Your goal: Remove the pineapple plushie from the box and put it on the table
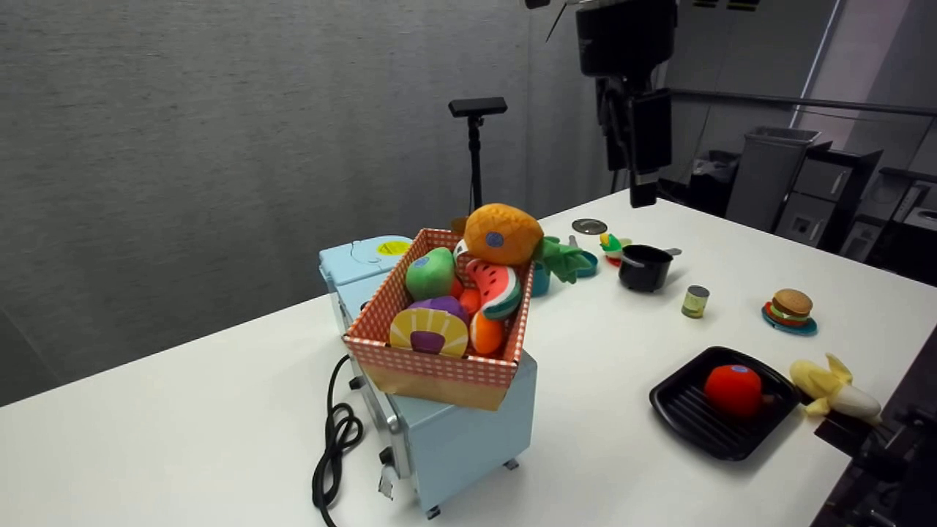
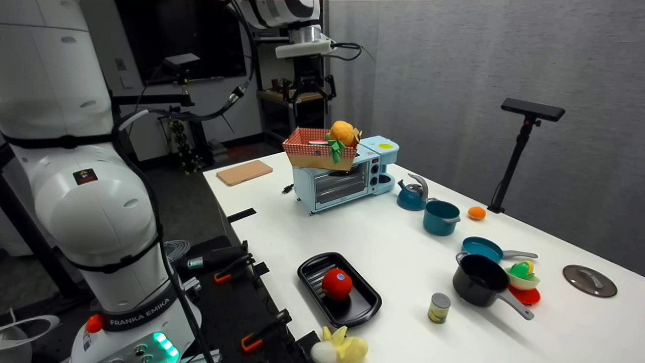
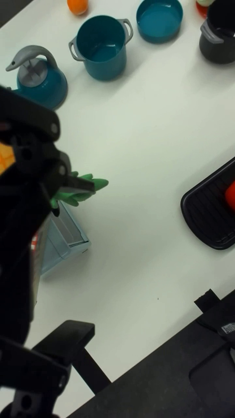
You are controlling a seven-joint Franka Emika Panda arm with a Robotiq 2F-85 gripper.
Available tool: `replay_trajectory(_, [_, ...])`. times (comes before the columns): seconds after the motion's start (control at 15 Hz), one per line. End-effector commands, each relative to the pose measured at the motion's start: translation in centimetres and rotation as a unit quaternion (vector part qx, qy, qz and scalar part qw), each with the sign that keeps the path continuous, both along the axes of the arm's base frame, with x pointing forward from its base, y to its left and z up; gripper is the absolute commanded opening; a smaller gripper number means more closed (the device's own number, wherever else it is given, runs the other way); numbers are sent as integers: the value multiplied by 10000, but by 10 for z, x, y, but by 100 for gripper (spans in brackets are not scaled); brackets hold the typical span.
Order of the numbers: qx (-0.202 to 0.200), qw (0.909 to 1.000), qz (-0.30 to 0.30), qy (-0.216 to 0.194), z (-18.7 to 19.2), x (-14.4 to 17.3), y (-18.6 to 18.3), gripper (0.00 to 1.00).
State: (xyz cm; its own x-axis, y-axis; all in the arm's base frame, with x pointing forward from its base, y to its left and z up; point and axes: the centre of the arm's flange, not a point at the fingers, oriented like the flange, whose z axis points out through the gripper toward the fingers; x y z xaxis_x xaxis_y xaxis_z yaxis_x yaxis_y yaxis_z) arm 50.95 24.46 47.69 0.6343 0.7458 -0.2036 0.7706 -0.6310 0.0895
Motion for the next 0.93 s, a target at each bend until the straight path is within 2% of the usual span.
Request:
replay_trajectory(0.0, [-39,9999,117,62,10,38,6,100])
replay_trajectory(0.33, [79,9997,173,120,1,79,12,100])
replay_trajectory(0.87, [94,9989,242,384,-33,144,25,100])
